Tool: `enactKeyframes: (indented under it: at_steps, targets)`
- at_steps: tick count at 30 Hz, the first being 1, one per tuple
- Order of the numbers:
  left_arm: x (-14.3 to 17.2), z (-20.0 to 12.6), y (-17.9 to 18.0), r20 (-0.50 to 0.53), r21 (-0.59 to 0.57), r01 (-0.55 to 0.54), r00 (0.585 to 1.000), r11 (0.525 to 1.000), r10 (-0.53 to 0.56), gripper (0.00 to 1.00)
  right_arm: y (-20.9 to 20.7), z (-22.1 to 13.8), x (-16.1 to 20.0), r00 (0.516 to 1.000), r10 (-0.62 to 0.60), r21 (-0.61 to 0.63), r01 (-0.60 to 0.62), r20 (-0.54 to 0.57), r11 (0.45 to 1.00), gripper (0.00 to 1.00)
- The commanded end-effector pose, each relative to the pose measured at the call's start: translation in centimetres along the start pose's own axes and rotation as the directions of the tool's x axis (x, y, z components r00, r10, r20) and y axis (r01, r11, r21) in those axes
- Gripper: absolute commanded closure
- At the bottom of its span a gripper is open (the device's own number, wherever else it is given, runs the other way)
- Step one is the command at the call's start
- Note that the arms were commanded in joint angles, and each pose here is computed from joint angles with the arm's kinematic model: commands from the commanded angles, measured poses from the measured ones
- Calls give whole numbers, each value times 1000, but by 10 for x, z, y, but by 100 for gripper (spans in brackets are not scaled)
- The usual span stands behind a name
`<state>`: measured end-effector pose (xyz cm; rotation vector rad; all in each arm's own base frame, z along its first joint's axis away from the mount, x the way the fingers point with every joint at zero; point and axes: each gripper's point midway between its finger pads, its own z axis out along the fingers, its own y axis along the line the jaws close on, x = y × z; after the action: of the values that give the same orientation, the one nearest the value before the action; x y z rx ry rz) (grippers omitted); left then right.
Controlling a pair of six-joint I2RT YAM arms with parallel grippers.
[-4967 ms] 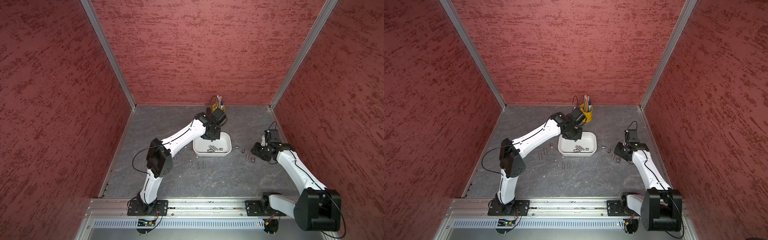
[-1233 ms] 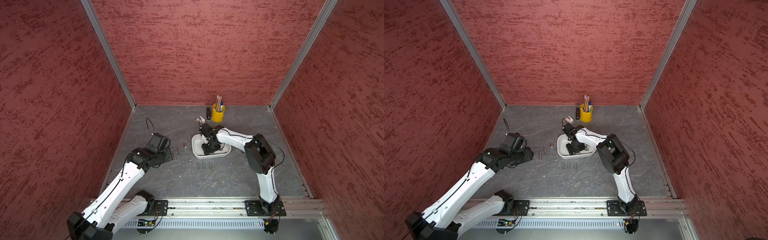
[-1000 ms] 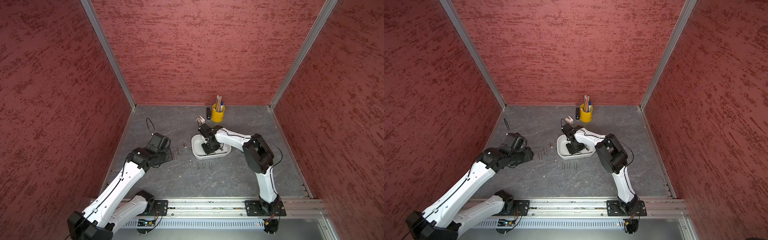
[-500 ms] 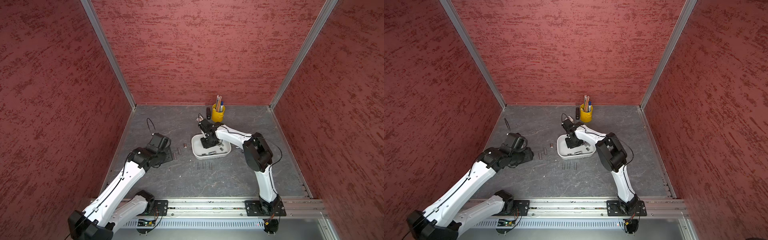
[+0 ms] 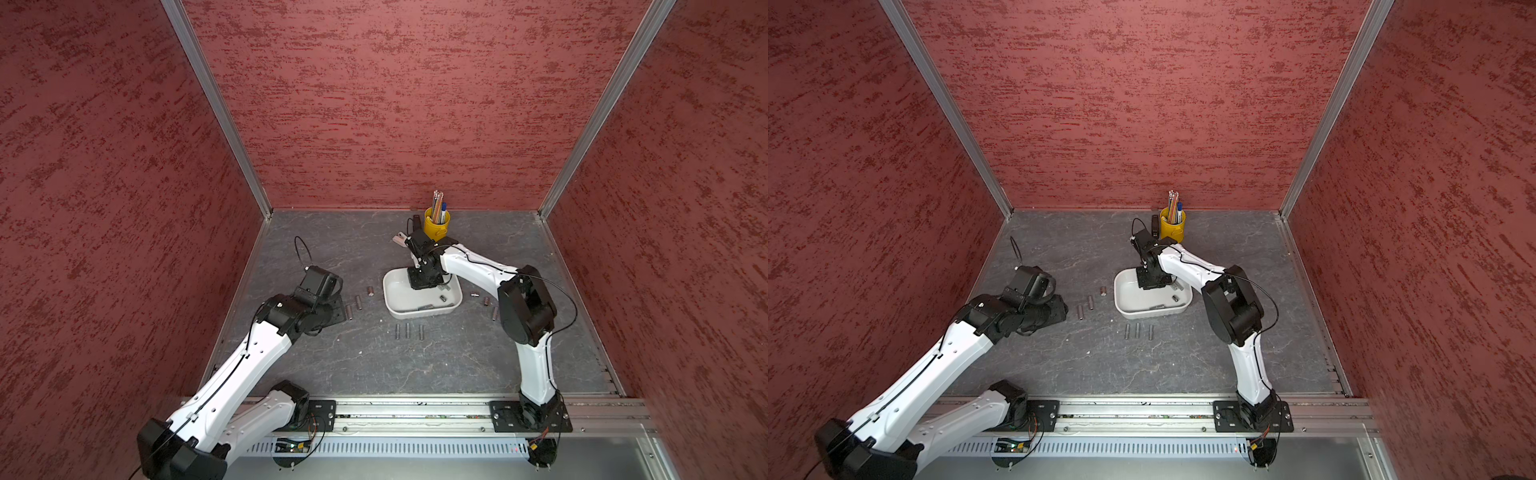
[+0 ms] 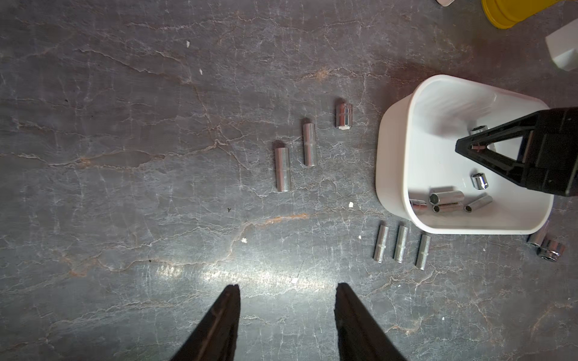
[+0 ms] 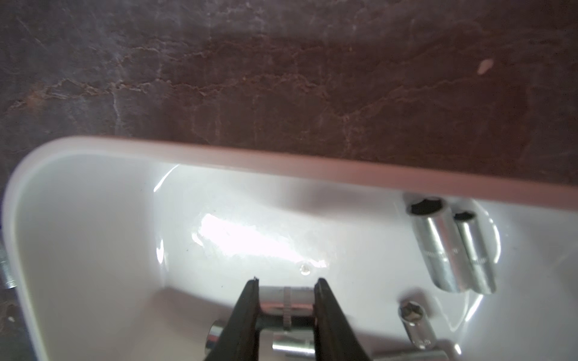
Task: Take out the socket from the storage box
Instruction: Pick up the socket head from the storage box, then place the socket head at the center of the board.
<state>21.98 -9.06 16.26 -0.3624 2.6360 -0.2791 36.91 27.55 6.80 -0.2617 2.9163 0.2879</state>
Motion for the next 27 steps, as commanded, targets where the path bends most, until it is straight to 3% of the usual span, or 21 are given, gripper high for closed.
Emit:
enactKeyframes:
  at_steps: [1,8,15,21,27]
  targets:
    - [-1,3,1,3,0,-6,1000,1000,6,48,7,-34,-10,998,52,-52,-50,38,997,88]
    - [-1,4,-1,-2,7,-8,1000,1000,8,48,-13,-76,-13,993,78,-55,-73,94,996,88]
    - [-1,5,-2,0,15,-10,1000,1000,10,48,-104,-120,5,957,226,10,-231,181,973,87]
    - [-1,5,-4,2,26,-15,1000,1000,15,48,-210,-133,62,854,458,85,-490,248,868,86]
    - [-1,4,-6,8,44,-23,1000,999,22,48,-267,-116,112,733,628,85,-666,261,741,84]
